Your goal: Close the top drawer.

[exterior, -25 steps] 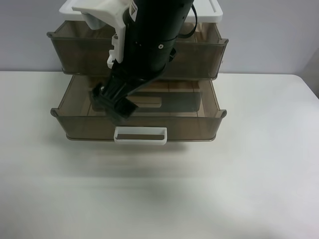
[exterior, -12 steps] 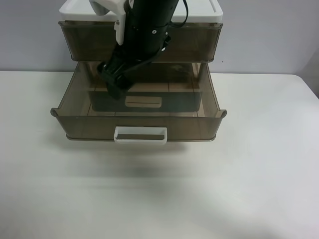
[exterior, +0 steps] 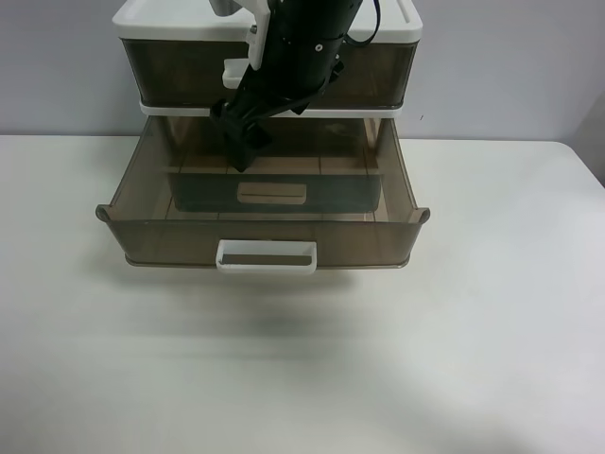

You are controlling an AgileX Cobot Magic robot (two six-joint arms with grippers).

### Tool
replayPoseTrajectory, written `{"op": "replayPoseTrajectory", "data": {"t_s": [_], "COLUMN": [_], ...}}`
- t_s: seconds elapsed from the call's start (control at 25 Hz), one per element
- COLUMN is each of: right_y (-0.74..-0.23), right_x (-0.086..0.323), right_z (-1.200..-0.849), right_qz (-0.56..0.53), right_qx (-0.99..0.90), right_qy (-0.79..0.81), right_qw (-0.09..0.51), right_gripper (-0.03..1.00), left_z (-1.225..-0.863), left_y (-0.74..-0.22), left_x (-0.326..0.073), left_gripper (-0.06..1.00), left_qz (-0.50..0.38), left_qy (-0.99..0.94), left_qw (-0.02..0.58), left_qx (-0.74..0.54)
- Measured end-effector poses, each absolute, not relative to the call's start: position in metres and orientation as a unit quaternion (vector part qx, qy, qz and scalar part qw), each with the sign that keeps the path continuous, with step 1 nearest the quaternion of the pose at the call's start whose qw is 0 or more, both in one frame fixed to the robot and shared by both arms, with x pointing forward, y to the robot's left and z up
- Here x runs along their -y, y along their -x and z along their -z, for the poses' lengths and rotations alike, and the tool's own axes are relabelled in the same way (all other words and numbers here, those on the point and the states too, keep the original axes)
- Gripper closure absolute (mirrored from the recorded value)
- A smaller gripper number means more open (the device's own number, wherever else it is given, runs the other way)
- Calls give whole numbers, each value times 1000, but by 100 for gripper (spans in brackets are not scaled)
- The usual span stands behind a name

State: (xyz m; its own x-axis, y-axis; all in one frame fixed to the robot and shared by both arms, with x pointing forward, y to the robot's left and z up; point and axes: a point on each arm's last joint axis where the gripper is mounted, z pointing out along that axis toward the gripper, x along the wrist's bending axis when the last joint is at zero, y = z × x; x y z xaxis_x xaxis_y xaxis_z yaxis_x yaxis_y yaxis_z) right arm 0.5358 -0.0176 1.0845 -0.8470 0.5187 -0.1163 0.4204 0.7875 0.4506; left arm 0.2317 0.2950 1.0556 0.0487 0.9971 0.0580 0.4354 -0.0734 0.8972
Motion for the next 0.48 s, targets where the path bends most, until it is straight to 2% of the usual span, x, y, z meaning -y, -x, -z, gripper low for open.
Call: {"op": "replayPoseTrajectory", "data": {"t_s": [0.12,0.28,0.48], "right_y": [-529,-499,-459], "right_x": [21,43,82], "right_z": [-1098,-1140,-1200], "right_qz": [-228,-241,-290], "right_qx": [-936,-935,-914], "right_qy": [-246,-245,-254], "right_qw": [109,91,125], "right_gripper": [-3,-3,-3], "left_z": [-1056,-1056,-1056], "left_y": [-232,-232,-232], "left_x": [-295,-295,-295], "left_gripper": [-5,-5,-5], "left_qz": [-383,-383,-383], "left_qy": [-624,-624,-624], "left_qw": [367,367,367], "left_qx": [-574,-574,-574]}}
